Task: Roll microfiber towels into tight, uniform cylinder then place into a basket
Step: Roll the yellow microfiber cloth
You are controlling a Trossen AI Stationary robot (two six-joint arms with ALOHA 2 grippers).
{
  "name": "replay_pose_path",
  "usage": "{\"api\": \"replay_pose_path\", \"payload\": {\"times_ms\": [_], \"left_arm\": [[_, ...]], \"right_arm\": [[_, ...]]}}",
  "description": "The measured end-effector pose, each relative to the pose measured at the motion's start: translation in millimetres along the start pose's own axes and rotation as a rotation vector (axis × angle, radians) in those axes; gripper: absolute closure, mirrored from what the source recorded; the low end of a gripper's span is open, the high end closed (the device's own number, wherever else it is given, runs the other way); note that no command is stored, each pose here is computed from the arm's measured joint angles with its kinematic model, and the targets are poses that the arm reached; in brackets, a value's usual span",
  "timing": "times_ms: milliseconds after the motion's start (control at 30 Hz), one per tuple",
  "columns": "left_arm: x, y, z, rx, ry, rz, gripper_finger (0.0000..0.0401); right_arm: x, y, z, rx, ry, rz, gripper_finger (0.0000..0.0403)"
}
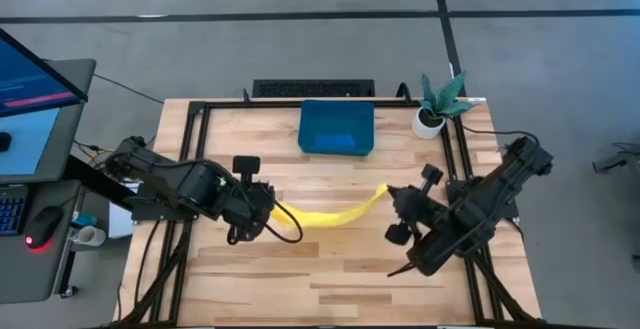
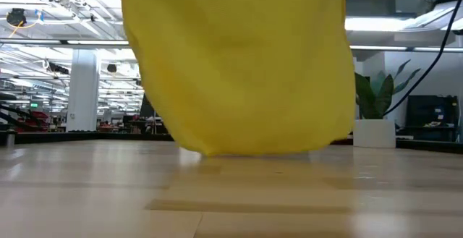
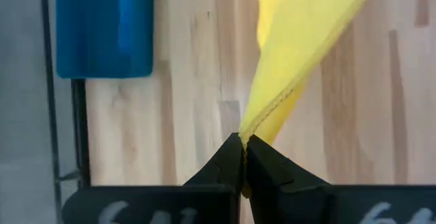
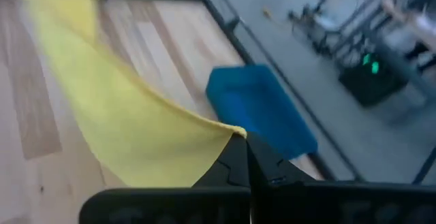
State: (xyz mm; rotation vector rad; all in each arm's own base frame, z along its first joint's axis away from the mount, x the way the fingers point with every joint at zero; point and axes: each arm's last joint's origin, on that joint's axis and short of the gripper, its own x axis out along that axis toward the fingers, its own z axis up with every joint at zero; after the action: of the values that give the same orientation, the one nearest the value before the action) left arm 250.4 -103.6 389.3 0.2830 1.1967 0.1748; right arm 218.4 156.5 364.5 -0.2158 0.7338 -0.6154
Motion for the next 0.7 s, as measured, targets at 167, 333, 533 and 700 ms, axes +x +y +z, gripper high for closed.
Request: {"api": "replay_pose_path", "payload": {"times_ms": [167, 333, 533, 700], "left_arm": [[9, 6, 0, 0.074, -0.060, 0.345, 0.0401], [18, 23, 3, -0.017, -0.125, 0.672, 0.0401], [35, 28, 3, -0.263, 0.070, 0.186, 0.0401], [32, 33, 3, -0.295, 0.012, 0.320, 0.0401]], "right_arm": [[-5, 1, 7, -0.079, -0.119, -0.011, 0.0402], [-4, -4, 10, -0.095, -0.226, -0.128, 0.0402], [7, -9, 15, -0.103, -0.179, -0.145, 0.0403], [13, -12, 17, -0.092, -0.154, -0.156, 0.0403]]}}
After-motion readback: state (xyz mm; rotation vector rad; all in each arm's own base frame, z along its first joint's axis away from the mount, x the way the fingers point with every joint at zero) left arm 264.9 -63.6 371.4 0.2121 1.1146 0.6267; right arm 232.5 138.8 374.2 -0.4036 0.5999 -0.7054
